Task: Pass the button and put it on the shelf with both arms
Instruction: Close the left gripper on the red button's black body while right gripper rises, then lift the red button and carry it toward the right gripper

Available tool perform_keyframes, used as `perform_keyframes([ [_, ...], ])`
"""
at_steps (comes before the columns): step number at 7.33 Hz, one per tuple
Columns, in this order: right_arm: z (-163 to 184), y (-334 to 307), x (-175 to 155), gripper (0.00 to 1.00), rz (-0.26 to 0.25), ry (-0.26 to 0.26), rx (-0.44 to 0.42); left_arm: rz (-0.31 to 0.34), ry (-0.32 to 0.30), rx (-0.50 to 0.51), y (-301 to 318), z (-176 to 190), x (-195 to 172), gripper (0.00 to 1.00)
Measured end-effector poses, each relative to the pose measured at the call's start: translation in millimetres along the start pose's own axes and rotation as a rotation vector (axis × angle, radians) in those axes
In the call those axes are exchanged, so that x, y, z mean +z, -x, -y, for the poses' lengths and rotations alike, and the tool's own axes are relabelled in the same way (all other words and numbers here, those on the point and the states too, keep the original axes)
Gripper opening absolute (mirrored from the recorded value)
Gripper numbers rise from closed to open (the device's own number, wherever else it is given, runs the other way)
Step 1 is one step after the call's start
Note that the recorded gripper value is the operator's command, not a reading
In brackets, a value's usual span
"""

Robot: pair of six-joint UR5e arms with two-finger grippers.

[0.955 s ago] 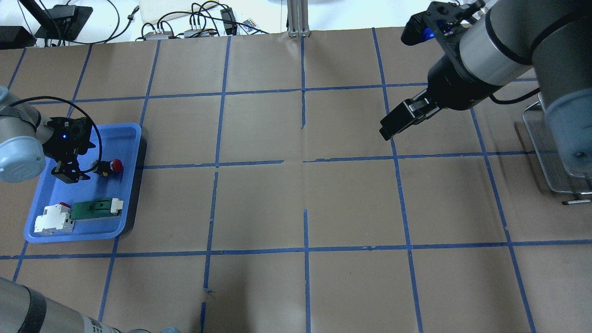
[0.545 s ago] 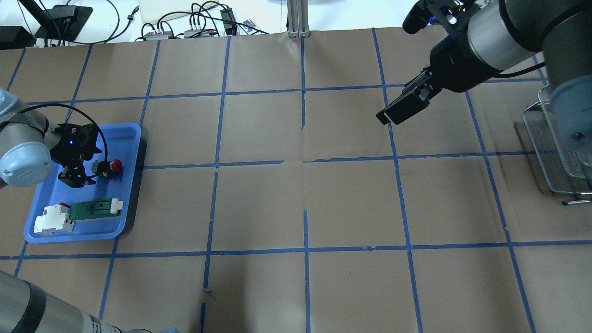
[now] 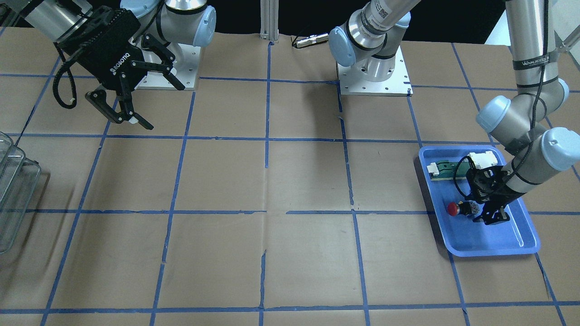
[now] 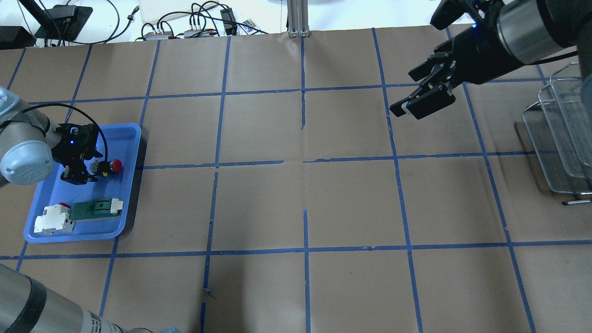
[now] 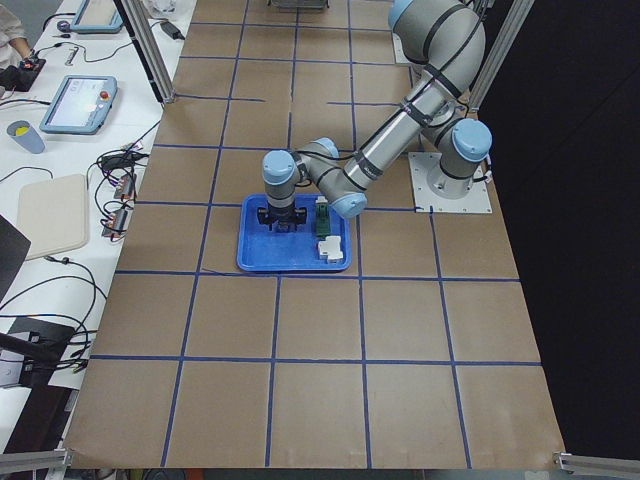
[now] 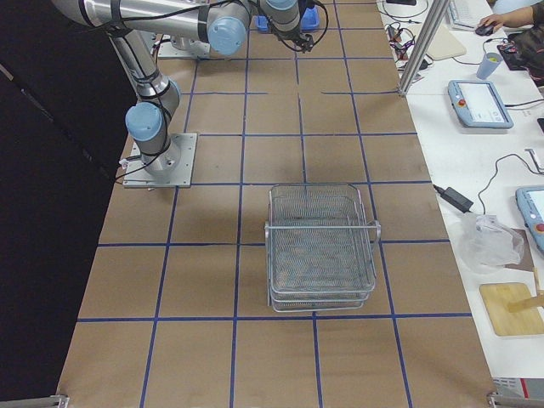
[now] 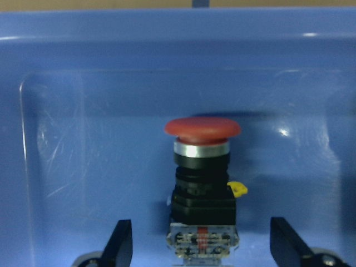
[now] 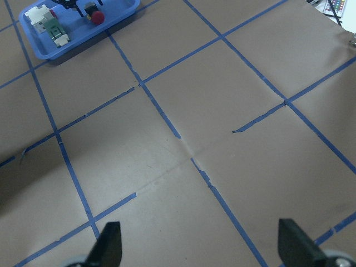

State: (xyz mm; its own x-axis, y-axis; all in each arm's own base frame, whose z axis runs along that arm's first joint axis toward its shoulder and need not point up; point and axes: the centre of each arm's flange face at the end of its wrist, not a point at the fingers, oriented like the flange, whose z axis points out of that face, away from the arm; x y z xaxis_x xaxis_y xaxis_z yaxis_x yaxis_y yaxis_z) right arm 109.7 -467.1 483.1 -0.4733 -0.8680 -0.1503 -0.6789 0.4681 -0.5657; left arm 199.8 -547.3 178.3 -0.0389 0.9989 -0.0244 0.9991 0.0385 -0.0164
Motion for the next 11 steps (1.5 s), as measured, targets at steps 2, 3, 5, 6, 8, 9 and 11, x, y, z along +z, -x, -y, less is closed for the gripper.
perform_keyframes([
  [2,-12.9,-0.4,22.1,1.00,0.061,-0.026,-0.042,0.008,0.006,0.003,1.9,0.1,-8.0,0.00],
  [3,-17.3,1.7,32.6,1.00,0.096,-0.063,-0.042,0.013,0.005,0.013,4.5,3.6,-17.2,0.00],
  [5,-17.9,5.6,37.6,1.00,0.119,-0.110,-0.051,0.002,-0.013,0.036,16.0,23.3,-48.6,0.00],
  [6,-17.0,6.0,36.5,1.00,0.119,-0.117,-0.054,-0.007,-0.027,0.070,24.8,48.1,-72.7,0.00],
  [8,-16.9,5.6,36.6,1.00,0.119,-0.120,-0.065,-0.014,-0.038,0.156,37.6,121.0,-118.1,0.00],
  [9,-17.5,5.2,37.5,1.00,0.120,-0.121,-0.075,-0.015,-0.047,0.201,38.4,163.3,-135.4,0.00],
  [11,-18.0,4.9,37.2,1.00,0.119,-0.122,-0.082,-0.020,-0.106,0.202,31.7,249.7,-163.0,0.00],
])
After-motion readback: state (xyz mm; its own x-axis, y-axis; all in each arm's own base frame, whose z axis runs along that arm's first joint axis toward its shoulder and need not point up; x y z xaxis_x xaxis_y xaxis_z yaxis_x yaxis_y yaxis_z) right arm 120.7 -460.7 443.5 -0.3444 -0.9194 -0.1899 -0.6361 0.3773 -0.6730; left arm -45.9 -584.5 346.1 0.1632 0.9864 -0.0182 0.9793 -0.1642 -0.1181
